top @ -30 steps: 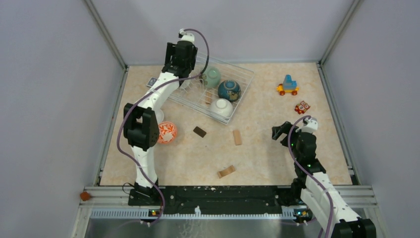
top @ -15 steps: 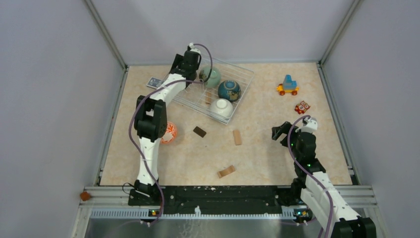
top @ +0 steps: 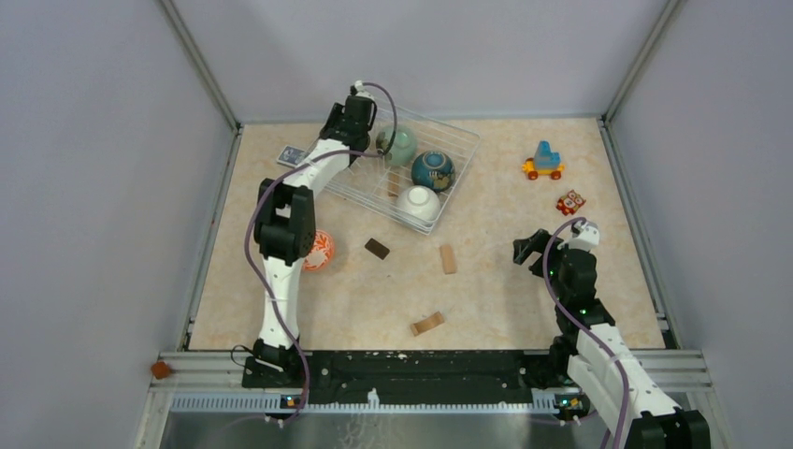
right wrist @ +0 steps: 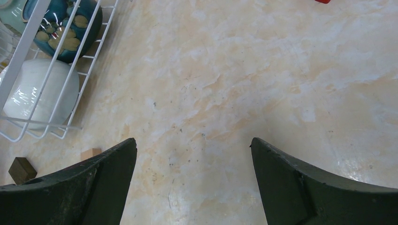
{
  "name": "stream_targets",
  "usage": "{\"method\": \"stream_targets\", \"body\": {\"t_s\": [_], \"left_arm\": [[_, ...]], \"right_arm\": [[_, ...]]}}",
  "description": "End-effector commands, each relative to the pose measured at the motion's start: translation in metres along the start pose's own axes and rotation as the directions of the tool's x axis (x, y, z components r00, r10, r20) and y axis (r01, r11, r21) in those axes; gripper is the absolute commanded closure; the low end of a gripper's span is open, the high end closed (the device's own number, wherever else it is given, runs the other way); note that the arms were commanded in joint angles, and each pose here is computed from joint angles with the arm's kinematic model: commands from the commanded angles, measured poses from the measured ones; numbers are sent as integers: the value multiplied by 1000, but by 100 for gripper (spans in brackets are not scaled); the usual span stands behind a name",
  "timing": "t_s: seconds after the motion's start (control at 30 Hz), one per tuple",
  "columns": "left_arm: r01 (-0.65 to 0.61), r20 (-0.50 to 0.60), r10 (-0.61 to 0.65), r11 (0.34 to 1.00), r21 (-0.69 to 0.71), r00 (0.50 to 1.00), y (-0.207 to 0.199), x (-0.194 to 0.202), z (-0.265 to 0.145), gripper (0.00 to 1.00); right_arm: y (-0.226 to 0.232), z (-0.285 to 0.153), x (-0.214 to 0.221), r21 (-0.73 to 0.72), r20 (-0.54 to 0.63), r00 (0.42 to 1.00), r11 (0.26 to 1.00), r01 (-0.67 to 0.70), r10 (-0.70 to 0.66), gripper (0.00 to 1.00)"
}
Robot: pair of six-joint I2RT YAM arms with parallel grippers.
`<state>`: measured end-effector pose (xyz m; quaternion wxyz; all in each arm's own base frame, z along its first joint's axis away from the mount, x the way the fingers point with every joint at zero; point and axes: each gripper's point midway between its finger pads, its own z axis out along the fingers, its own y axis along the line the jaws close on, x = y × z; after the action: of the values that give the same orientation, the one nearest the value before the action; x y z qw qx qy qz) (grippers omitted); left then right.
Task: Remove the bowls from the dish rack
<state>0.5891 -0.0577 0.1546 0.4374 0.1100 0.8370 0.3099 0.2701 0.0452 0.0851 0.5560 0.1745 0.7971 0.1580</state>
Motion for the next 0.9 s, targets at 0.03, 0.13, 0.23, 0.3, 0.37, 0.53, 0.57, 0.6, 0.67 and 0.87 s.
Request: {"method": "stream_targets", "body": {"t_s": [0.03, 0.13, 0.23, 0.3, 0.37, 0.53, 0.57, 0.6, 0.67, 0.87], "left_arm": [[58, 38, -53, 985, -160, 998, 34, -14, 2, 66], [52, 38, -46, 983, -175, 998, 35, -15, 2, 92], [45, 38, -38, 978, -205, 999, 39, -16, 0, 100], [34, 43, -24, 973, -228, 999, 41, -19, -3, 100], [17, 53, -4, 966, -259, 999, 44, -23, -8, 100], [-11, 93, 45, 942, -335, 995, 50, -41, -27, 100], [-18, 97, 55, 937, -350, 994, 51, -44, -30, 100], [-28, 100, 69, 930, -368, 993, 53, -48, -34, 100], [-21, 125, 79, 910, -415, 989, 58, -57, -45, 100], [10, 174, 102, 839, -544, 979, 85, -74, -76, 100]], "right_arm": [[11, 1, -20, -25, 52, 999, 1000, 3, -2, 10], [11, 1, -19, -24, 50, 999, 1000, 2, -1, 10], [10, 1, -19, -22, 50, 999, 1000, 3, -1, 10], [11, 1, -19, -24, 50, 999, 1000, 2, -1, 10], [11, 1, -19, -23, 51, 999, 1000, 3, -1, 10], [11, 1, -19, -24, 50, 999, 1000, 2, -1, 10], [11, 1, -19, -26, 49, 999, 1000, 3, -2, 10], [11, 1, -19, -24, 50, 999, 1000, 3, -2, 10], [11, 1, -19, -25, 49, 999, 1000, 3, -2, 10], [11, 1, -19, -26, 49, 999, 1000, 3, -2, 10]]}}
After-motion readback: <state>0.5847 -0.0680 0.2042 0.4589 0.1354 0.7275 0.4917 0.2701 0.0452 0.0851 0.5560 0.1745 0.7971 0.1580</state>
